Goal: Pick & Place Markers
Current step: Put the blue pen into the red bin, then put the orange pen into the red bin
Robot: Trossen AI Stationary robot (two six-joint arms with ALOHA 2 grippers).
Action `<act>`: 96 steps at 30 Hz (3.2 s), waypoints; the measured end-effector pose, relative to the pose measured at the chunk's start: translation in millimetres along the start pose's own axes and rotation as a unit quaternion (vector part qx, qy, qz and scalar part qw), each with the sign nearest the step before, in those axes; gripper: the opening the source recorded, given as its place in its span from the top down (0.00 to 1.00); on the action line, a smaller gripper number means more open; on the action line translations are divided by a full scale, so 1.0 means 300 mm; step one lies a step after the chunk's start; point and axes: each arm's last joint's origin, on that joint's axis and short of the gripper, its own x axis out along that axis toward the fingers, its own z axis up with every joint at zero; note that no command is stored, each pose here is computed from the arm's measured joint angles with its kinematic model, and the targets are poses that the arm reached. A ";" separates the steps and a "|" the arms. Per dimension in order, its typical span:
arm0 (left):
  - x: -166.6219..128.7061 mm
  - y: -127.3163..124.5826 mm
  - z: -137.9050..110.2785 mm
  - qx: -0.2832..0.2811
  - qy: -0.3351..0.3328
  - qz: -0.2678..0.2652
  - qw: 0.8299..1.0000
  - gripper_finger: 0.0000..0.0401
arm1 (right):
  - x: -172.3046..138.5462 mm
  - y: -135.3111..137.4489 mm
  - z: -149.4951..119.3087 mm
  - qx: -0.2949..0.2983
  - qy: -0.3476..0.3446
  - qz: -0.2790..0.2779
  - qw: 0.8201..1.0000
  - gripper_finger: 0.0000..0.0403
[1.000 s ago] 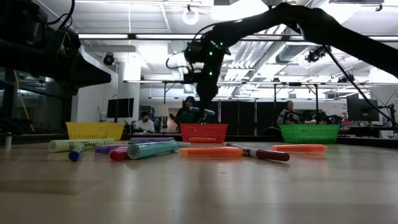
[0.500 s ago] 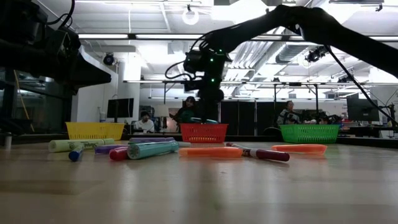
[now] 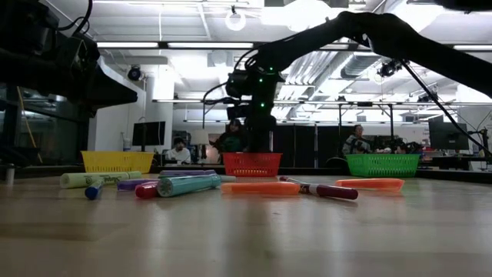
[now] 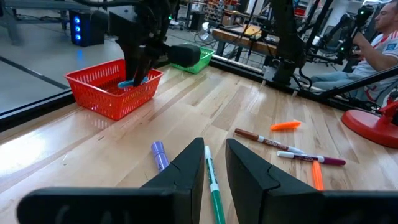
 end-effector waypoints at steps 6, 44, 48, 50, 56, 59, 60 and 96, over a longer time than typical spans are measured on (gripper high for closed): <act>0.000 0.000 0.000 0.000 0.000 0.000 1.000 0.84 | 0.020 0.001 -0.002 0.003 0.005 0.004 1.000 0.88; 0.000 0.000 0.000 0.000 0.000 -0.001 1.000 0.84 | 0.016 -0.005 -0.002 0.053 0.020 -0.020 0.998 0.72; 0.000 0.000 0.000 0.000 0.000 -0.001 1.000 0.84 | -0.031 -0.013 0.013 0.061 0.010 -0.028 0.998 0.72; 0.000 0.000 0.000 0.000 0.000 -0.001 1.000 0.84 | -0.049 -0.014 0.024 0.071 0.004 -0.036 0.997 0.72; 0.000 0.000 0.000 0.000 0.000 -0.001 1.000 0.84 | -0.114 0.009 0.045 0.092 -0.016 -0.043 0.995 0.72; 0.000 0.000 0.000 0.000 0.000 -0.001 1.000 0.84 | -0.143 0.019 0.047 0.117 -0.020 -0.040 0.992 0.72; 0.000 0.000 0.000 0.000 0.000 -0.001 1.000 0.84 | -0.149 0.025 0.047 0.125 -0.019 -0.035 0.991 0.72; 0.000 0.000 0.000 0.000 0.000 -0.001 1.000 0.84 | -0.298 0.450 0.098 0.239 0.140 0.027 0.960 0.40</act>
